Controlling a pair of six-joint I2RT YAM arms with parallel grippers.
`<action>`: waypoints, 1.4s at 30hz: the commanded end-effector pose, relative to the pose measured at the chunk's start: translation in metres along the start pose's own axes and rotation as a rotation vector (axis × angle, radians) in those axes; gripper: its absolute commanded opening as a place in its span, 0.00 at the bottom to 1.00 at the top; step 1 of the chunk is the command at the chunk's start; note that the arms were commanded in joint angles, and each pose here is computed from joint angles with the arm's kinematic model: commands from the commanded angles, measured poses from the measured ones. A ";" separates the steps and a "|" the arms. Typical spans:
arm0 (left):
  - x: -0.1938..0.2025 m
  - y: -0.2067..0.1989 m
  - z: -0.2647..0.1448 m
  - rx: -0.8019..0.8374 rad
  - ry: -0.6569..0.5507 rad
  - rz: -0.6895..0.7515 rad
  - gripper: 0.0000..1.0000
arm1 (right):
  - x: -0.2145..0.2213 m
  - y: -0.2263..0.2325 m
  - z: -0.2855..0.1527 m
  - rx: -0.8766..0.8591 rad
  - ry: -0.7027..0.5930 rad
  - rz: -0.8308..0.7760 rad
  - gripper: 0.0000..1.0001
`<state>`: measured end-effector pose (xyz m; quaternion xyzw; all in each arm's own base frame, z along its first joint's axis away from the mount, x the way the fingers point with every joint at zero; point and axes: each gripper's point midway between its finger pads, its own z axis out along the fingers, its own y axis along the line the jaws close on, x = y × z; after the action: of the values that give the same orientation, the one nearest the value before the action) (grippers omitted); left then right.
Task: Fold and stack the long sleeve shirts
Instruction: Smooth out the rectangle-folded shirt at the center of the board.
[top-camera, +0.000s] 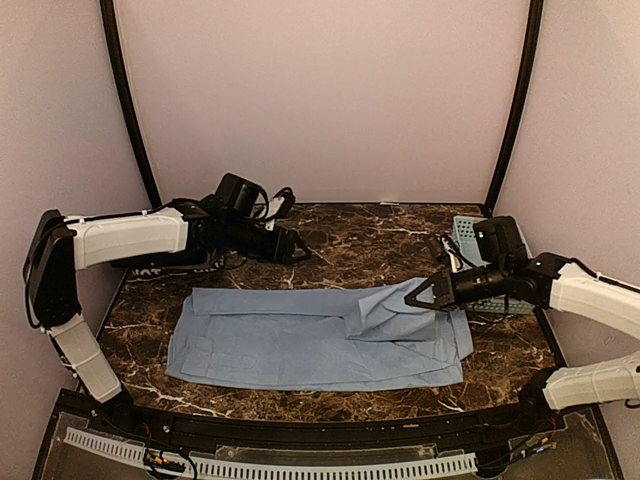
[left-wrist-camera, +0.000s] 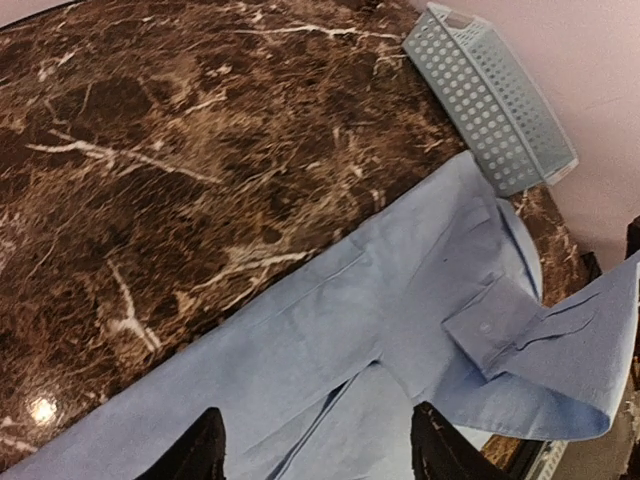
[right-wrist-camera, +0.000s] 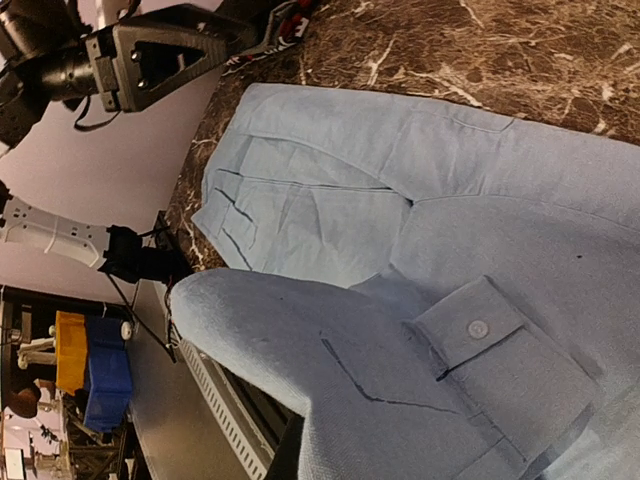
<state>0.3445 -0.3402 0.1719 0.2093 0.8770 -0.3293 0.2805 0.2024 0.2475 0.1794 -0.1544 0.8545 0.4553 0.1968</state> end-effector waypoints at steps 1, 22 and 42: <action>0.052 0.067 -0.017 -0.332 0.105 0.002 0.65 | -0.016 -0.025 0.010 0.081 -0.024 0.022 0.00; 0.146 0.139 -0.079 -0.460 0.059 -0.406 0.75 | -0.037 -0.057 0.027 0.101 0.011 0.003 0.00; 0.137 0.210 -0.102 -0.533 -0.046 -0.541 0.55 | -0.038 -0.056 0.031 0.077 0.033 -0.002 0.00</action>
<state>0.3158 -0.1002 0.0564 -0.1228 0.9496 -0.1519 0.2451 0.2584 0.2424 0.1284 -0.1439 0.8858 0.4077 0.1684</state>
